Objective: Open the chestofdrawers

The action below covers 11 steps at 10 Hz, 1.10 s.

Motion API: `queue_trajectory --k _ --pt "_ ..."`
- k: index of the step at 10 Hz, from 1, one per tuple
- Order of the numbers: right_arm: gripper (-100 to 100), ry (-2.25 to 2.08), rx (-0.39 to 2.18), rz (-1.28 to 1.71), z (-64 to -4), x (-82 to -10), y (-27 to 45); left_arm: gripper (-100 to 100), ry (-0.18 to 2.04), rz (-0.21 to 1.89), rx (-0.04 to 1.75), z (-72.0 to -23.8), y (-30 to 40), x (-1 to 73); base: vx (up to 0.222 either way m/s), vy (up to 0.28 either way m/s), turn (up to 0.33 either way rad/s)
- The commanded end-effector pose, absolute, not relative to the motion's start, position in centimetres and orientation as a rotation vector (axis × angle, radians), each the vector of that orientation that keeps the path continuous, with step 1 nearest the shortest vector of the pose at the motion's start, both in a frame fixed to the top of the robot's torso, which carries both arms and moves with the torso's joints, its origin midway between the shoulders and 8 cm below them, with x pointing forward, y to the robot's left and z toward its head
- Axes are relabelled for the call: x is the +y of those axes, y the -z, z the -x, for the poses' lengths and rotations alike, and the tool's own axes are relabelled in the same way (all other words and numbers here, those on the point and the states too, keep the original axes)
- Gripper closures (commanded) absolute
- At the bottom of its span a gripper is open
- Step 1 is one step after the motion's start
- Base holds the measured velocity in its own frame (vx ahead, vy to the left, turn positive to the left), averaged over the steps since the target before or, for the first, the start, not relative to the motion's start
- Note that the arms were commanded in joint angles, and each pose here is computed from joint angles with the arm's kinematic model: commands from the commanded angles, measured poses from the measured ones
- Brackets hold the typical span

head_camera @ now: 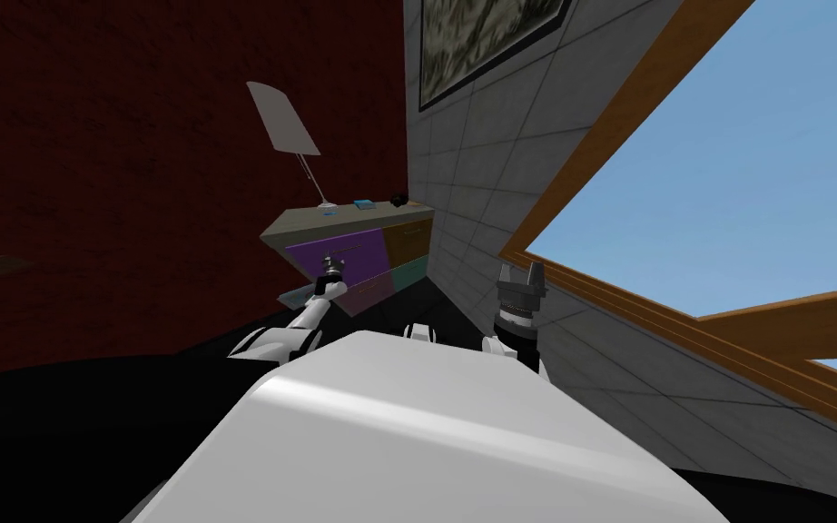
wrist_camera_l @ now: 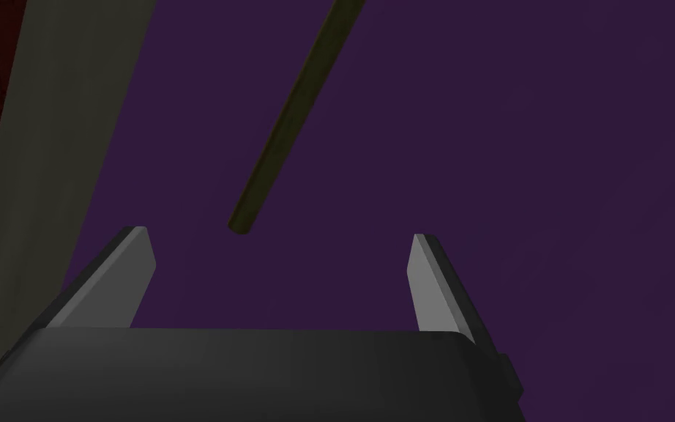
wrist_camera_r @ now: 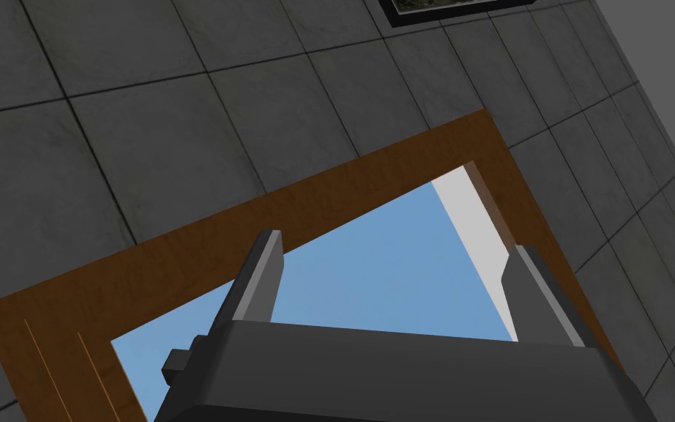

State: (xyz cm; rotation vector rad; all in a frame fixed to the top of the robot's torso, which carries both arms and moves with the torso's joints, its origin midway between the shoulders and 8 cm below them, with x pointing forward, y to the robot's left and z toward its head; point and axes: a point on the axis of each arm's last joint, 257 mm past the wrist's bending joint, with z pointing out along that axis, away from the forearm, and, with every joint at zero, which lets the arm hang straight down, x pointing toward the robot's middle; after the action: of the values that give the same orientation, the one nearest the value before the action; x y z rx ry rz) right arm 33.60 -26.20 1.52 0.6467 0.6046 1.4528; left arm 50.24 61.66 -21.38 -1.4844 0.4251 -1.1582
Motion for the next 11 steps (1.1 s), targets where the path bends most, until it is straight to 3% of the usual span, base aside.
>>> queue_trajectory --k 1,6,7,11 --pt "0 -1.453 0.605 -0.647 -33.6 -26.2 -1.5 -100 1.129 1.509 0.386 -49.8 21.4 64.0 0.051 -0.109 0.074" --pt "0 -1.453 0.605 -0.647 -33.6 -26.2 -1.5 -100 1.109 1.525 0.351 -49.4 21.3 65.9 0.025 -0.092 0.041" --pt "0 -1.453 0.605 -0.647 -33.6 -26.2 -1.5 100 1.109 1.525 0.351 -49.4 21.2 65.9 0.001 -0.007 0.000" --pt "0 -1.453 0.604 -0.647 -33.6 -26.2 -1.5 100 1.113 1.521 0.361 -49.8 20.6 66.0 -0.111 -0.113 0.020"
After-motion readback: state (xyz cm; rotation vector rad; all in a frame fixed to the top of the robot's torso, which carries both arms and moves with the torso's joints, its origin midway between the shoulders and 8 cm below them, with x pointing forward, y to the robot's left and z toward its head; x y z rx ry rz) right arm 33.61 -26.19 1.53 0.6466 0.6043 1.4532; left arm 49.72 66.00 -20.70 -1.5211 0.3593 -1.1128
